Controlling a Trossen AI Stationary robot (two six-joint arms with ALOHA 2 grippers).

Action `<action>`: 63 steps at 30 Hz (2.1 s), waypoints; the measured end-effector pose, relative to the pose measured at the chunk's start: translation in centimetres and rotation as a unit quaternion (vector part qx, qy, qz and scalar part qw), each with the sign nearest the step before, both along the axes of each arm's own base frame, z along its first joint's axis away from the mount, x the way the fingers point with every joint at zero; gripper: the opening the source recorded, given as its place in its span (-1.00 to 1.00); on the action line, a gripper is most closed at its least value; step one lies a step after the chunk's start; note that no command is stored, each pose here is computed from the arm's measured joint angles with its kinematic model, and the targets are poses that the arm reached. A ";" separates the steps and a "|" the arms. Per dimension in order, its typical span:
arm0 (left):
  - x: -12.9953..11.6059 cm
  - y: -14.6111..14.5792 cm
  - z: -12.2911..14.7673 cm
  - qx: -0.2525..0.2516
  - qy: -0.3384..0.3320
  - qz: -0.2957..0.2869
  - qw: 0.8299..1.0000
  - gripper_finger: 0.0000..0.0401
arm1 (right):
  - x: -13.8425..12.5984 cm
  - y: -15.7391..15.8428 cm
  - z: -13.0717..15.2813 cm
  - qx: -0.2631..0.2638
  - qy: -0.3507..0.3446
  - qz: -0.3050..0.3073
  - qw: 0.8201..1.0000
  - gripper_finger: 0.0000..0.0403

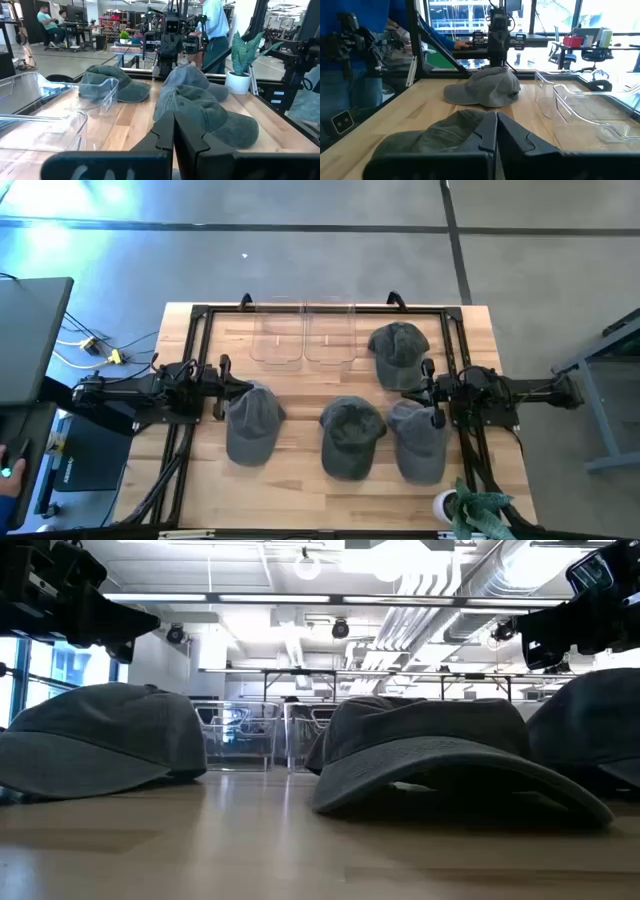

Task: Pick & Place hat

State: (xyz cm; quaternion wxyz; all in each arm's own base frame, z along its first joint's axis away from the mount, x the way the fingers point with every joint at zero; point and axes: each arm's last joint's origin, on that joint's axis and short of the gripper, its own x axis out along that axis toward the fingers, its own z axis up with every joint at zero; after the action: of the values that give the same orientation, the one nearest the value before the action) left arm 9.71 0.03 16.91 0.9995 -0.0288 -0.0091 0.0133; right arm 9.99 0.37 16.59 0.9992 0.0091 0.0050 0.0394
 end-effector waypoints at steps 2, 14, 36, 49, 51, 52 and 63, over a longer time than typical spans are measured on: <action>0.0 0.0 0.0 0.000 0.000 0.000 1.000 -1.00 | 0.0 0.0 0.0 0.000 0.000 0.000 1.000 -0.97; 0.0 0.0 0.0 0.000 0.000 0.000 1.000 -1.00 | 0.0 0.0 0.0 0.000 0.000 0.000 1.000 -0.95; 0.0 0.0 0.0 0.000 0.000 0.000 1.000 -1.00 | 0.0 0.0 0.0 0.000 0.000 0.000 1.000 -0.96; 0.0 0.0 0.0 -0.001 0.000 0.000 1.000 -1.00 | 0.0 0.0 0.0 0.000 0.000 0.000 1.000 -0.97; 0.0 0.0 0.0 -0.024 -0.001 -0.005 1.000 -1.00 | 0.0 0.0 0.0 0.000 0.000 0.000 1.000 -0.97; 0.0 -0.1 0.0 -0.047 -0.003 -0.014 0.999 -1.00 | 0.0 0.0 0.0 0.000 0.000 0.000 1.000 -0.98; -0.1 -0.1 1.1 -0.282 -0.053 -0.030 0.957 -1.00 | 0.0 0.0 0.0 0.000 0.000 0.000 1.000 -0.96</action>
State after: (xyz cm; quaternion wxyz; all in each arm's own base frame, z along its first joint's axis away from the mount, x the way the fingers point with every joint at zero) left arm 9.62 -0.03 18.03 0.9487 -0.3106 -0.0573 -0.0162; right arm 9.99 0.37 16.59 0.9992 0.0092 0.0052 0.0395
